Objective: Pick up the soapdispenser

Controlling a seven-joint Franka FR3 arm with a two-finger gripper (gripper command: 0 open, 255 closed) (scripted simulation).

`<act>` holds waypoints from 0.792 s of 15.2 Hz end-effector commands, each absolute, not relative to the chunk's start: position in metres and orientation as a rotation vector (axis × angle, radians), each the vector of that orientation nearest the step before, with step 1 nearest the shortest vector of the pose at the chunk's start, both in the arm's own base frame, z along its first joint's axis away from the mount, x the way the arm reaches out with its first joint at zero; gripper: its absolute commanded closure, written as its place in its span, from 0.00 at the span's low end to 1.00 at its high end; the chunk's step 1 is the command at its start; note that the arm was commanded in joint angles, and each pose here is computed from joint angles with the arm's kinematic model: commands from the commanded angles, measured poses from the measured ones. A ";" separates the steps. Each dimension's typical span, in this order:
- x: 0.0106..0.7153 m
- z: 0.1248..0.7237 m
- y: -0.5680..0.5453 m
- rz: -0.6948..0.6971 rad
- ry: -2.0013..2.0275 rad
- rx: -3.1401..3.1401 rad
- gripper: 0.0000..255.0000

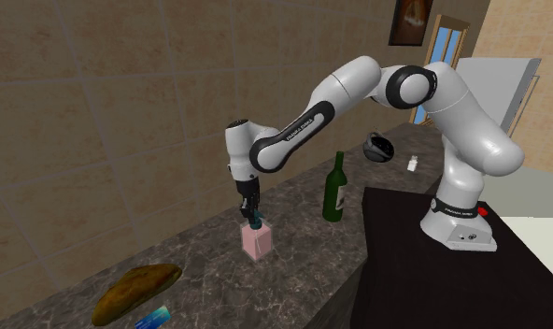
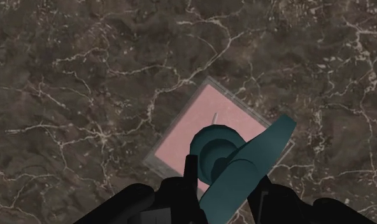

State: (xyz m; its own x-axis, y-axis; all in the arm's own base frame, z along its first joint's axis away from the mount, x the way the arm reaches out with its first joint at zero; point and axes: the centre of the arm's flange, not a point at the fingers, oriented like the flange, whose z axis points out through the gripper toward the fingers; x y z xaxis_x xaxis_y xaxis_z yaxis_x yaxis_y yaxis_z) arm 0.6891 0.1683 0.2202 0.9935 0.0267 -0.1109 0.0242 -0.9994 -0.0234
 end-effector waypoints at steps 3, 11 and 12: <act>0.689 0.220 0.168 0.175 -0.040 -3.114 1.00; 0.689 0.246 0.168 0.174 -0.040 -3.114 1.00; 0.689 0.251 0.168 0.174 -0.040 -3.114 1.00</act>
State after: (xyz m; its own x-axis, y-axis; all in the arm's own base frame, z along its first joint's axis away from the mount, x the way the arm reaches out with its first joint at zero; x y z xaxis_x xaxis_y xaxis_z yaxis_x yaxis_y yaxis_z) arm 0.6879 0.1678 0.2462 0.9934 0.0267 -0.1113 0.0242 -0.9994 -0.0234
